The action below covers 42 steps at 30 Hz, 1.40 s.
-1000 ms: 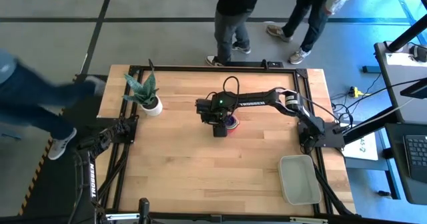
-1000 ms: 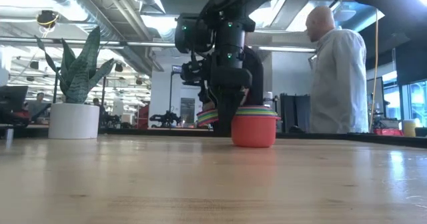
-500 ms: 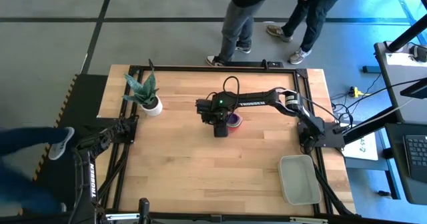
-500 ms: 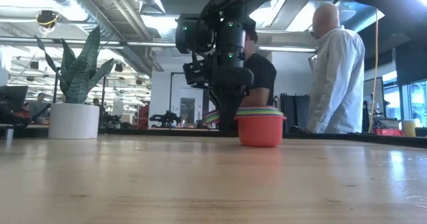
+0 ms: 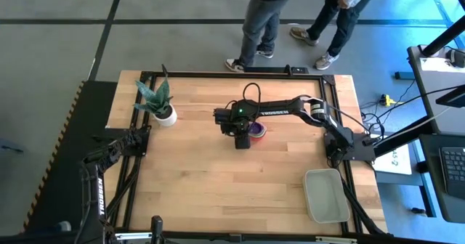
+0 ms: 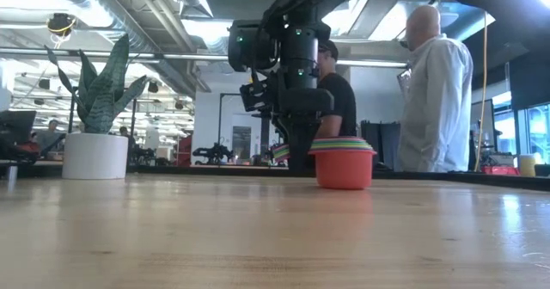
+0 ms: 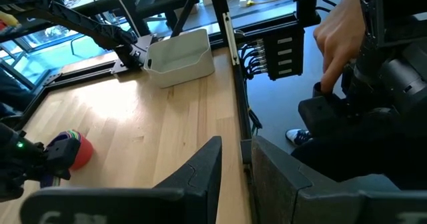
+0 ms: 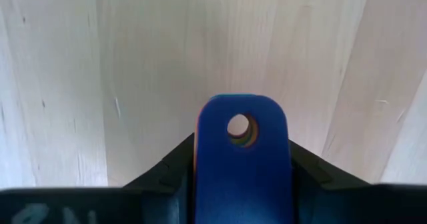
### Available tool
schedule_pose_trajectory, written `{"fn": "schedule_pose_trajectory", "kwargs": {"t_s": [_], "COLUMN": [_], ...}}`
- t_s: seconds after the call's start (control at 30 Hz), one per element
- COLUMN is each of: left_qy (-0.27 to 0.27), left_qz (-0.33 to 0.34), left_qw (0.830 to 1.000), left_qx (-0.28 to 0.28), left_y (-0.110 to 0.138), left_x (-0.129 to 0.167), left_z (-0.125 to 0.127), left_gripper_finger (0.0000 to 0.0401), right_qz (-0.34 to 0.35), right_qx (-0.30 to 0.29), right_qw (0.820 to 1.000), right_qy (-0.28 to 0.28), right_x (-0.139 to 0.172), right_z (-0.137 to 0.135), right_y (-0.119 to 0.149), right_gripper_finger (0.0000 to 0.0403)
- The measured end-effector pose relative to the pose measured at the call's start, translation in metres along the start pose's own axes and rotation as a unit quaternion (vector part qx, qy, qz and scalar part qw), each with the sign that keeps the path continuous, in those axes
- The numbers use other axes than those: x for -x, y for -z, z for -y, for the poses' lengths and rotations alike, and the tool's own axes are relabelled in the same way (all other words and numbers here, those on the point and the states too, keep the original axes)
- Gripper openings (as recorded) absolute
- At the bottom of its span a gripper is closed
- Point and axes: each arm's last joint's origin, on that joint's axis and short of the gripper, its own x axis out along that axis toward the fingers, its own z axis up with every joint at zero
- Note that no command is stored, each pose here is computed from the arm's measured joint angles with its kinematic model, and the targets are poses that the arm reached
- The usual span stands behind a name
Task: Nest measuring cups in basket
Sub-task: Put the stacked colored measuring cups into the gray bin
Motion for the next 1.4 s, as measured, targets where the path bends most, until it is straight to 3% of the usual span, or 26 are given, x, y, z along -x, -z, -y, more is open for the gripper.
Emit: {"fn": "schedule_pose_trajectory", "kwargs": {"t_s": [0.67,1.4], "left_qy": [0.0,-0.005], "left_qz": [0.0,-0.006], "left_qw": [1.0,1.0], "left_qx": [-0.001,-0.02], "left_y": [0.0,0.002], "left_x": [0.0,0.0], "left_z": [0.0,-0.002], "left_gripper_finger": [0.0076,0.0076], "right_qz": [-0.047,-0.103], "right_qx": [0.04,0.078], "right_qw": [0.998,0.991], "right_qy": [0.016,0.017], "right_x": [0.001,0.012], "right_z": [-0.012,-0.057], "right_y": [0.006,0.011], "right_gripper_finger": [0.0141,0.0136]}}
